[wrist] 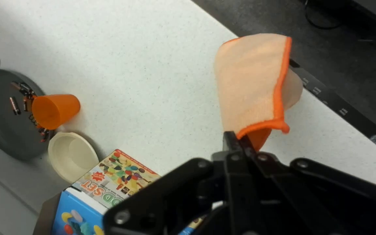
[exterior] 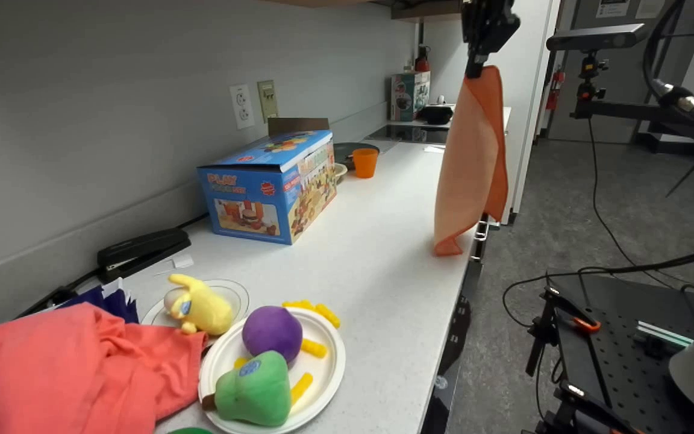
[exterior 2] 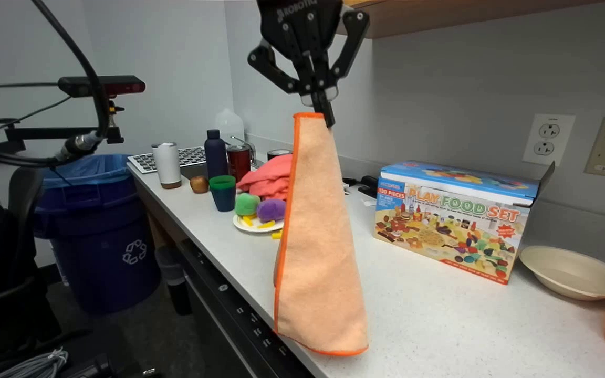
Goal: Unfold the cloth on the counter
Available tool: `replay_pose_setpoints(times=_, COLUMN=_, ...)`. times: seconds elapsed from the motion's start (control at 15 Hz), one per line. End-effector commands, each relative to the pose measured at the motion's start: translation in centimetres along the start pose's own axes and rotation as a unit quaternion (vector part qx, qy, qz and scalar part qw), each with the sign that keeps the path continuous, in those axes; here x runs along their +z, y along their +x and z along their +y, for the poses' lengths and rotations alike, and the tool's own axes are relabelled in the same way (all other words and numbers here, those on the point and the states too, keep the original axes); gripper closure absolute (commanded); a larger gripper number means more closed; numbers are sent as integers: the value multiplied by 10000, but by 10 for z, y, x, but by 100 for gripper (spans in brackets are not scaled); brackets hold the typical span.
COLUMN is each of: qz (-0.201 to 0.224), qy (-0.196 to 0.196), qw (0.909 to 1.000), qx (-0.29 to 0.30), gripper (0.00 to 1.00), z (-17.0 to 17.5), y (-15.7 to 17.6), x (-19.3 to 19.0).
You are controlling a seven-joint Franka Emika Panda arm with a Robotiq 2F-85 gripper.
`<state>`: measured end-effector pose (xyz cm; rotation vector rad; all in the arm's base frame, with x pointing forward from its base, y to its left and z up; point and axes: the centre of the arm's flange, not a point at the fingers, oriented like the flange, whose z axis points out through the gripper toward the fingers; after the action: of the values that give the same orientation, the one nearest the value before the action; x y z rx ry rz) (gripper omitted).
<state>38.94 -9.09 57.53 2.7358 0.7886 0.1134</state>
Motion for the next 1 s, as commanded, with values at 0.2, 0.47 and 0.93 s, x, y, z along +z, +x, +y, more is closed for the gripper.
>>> replay_pose_setpoints(times=0.2, qz=1, qy=-1167, qw=9912, qx=-626, gripper=100, z=-27, y=130, x=59)
replay_pose_setpoints(times=0.47, qz=222, qy=-1548, qw=9828, qx=-984, gripper=100, z=-54, y=171, x=86)
replay_pose_setpoints(times=0.93, qz=889, qy=-1747, qw=9759, qx=-959, gripper=100, z=-76, y=203, x=126)
